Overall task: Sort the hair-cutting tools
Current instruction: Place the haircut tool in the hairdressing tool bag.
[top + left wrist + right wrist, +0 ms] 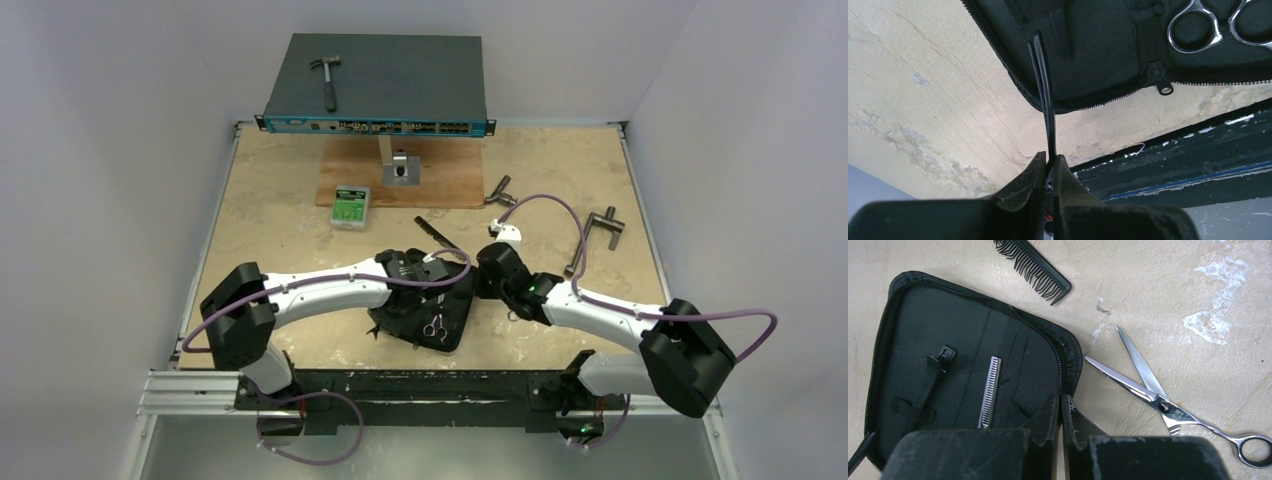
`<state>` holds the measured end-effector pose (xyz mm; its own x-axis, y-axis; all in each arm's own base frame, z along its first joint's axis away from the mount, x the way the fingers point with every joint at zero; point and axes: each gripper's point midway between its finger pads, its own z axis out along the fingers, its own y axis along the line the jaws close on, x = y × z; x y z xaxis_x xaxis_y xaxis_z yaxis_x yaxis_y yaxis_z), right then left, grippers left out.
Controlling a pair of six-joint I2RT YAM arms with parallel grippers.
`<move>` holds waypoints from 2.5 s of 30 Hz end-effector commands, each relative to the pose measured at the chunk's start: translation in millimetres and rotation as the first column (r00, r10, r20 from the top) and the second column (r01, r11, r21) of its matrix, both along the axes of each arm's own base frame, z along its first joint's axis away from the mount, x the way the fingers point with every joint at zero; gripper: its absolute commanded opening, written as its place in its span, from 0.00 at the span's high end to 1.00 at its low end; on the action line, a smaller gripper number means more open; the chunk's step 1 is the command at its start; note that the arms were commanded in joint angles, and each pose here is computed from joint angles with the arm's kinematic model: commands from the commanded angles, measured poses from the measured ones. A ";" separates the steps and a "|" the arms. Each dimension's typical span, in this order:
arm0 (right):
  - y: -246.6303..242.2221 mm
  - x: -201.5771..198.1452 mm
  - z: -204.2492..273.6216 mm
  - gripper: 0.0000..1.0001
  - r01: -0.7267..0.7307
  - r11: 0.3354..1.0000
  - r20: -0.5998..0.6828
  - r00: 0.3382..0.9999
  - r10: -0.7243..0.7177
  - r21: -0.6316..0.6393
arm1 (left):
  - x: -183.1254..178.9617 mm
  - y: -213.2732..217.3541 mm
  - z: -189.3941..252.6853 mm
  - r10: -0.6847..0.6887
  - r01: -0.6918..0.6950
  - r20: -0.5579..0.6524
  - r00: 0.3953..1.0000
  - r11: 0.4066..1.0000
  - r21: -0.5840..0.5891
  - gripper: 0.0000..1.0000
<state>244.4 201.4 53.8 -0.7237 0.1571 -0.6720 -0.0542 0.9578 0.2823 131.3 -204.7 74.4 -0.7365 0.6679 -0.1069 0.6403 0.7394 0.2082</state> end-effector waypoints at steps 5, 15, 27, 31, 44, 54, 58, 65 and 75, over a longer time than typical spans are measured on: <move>4.3 3.6 14.0 1.00 -0.024 0.999 0.043 0.999 0.023 0.026 | 6.0 -1.1 -4.5 -0.018 0.018 0.006 1.000 0.999 0.049 1.00; 3.5 2.2 13.5 1.00 -0.027 0.999 0.041 0.999 0.026 0.027 | 3.6 1.1 -19.6 0.006 -0.005 -0.013 1.000 0.997 0.073 1.00; 4.3 0.7 13.7 1.00 -0.035 0.999 0.043 0.999 0.033 0.034 | -2.1 5.4 -21.8 0.046 -0.044 -0.026 0.999 0.997 0.065 1.00; 5.5 0.7 13.7 1.00 -0.038 0.999 0.041 0.998 0.037 0.039 | -1.7 3.7 -26.4 0.050 -0.048 -0.038 0.998 0.996 0.071 1.00; 4.1 -3.1 11.6 1.00 -0.048 0.998 0.038 0.998 0.047 0.041 | 7.6 -3.7 -38.2 0.098 -0.097 -0.050 0.994 0.995 0.031 1.00; 3.5 -4.0 10.4 1.00 -0.054 0.998 0.037 0.998 0.052 0.035 | 19.7 -20.6 -37.6 0.107 -0.109 -0.045 0.993 0.994 -0.029 1.00; 1.6 -4.4 3.7 1.00 -0.058 0.998 0.029 0.998 0.057 0.014 | 22.6 -26.5 -40.0 0.108 -0.111 -0.057 0.992 0.992 -0.055 1.00; 1.6 -4.0 -1.3 1.00 -0.066 0.998 0.018 0.998 0.066 -0.007 | 27.8 -32.5 -43.1 0.128 -0.137 -0.081 0.988 0.984 -0.116 1.00; 0.4 -5.4 -4.0 1.00 -0.072 0.997 0.000 0.997 0.072 -0.024 | 41.1 -37.2 -42.8 0.149 -0.166 -0.102 0.984 0.969 -0.184 1.00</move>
